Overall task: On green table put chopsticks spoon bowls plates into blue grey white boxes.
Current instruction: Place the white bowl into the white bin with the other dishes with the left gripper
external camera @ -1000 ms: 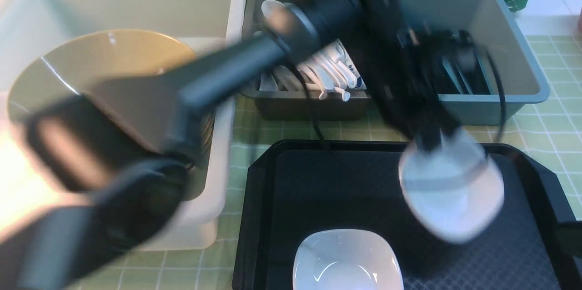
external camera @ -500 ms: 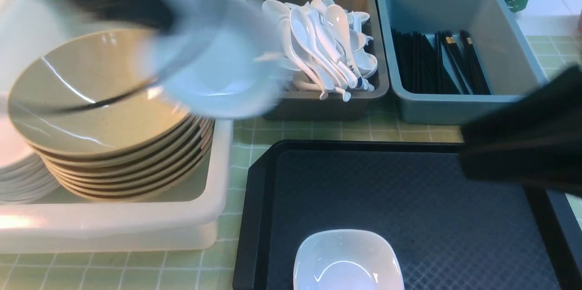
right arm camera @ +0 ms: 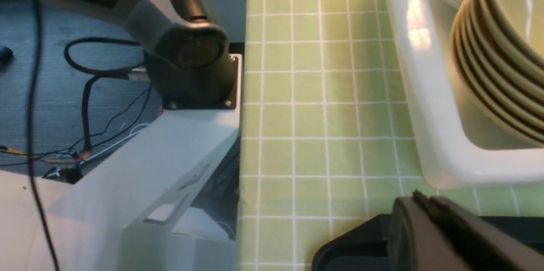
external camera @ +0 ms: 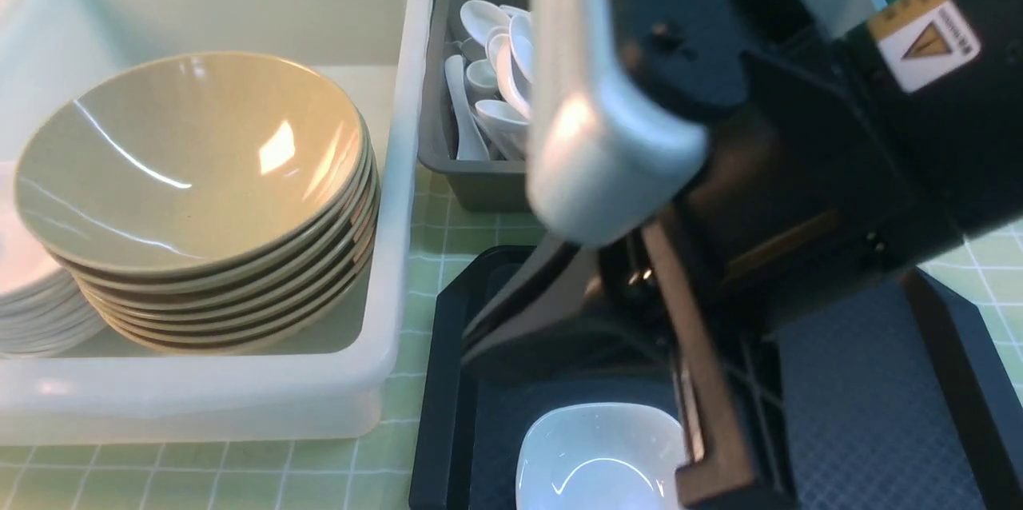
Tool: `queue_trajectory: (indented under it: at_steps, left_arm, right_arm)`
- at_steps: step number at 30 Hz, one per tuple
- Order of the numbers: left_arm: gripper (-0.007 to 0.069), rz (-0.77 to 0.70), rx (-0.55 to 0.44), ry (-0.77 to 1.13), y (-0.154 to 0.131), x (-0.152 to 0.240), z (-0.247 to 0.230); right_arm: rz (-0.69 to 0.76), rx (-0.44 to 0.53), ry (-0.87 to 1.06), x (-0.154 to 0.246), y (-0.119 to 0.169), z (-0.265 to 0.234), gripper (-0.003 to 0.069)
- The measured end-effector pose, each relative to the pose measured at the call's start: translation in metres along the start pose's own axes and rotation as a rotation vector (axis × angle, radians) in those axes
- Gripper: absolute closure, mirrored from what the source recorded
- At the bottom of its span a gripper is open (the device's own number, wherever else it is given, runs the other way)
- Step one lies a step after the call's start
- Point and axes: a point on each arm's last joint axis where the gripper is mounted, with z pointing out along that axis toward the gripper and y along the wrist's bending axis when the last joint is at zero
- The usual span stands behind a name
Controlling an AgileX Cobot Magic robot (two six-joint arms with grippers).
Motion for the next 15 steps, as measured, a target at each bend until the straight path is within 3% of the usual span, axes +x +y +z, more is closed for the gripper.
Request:
queue_trajectory:
  at_steps: [4,15]
  left_arm:
    - [0.061,-0.026,-0.072,-0.03,0.002,-0.009,0.017]
    - [0.0609,-0.057,0.008,0.184,-0.027,-0.006,0.111]
  right_arm:
    - [0.003,-0.016,0.013,0.0,0.004,0.001,0.0635]
    - [0.001,-0.039,0.045,0.002,0.006,0.0,0.0631]
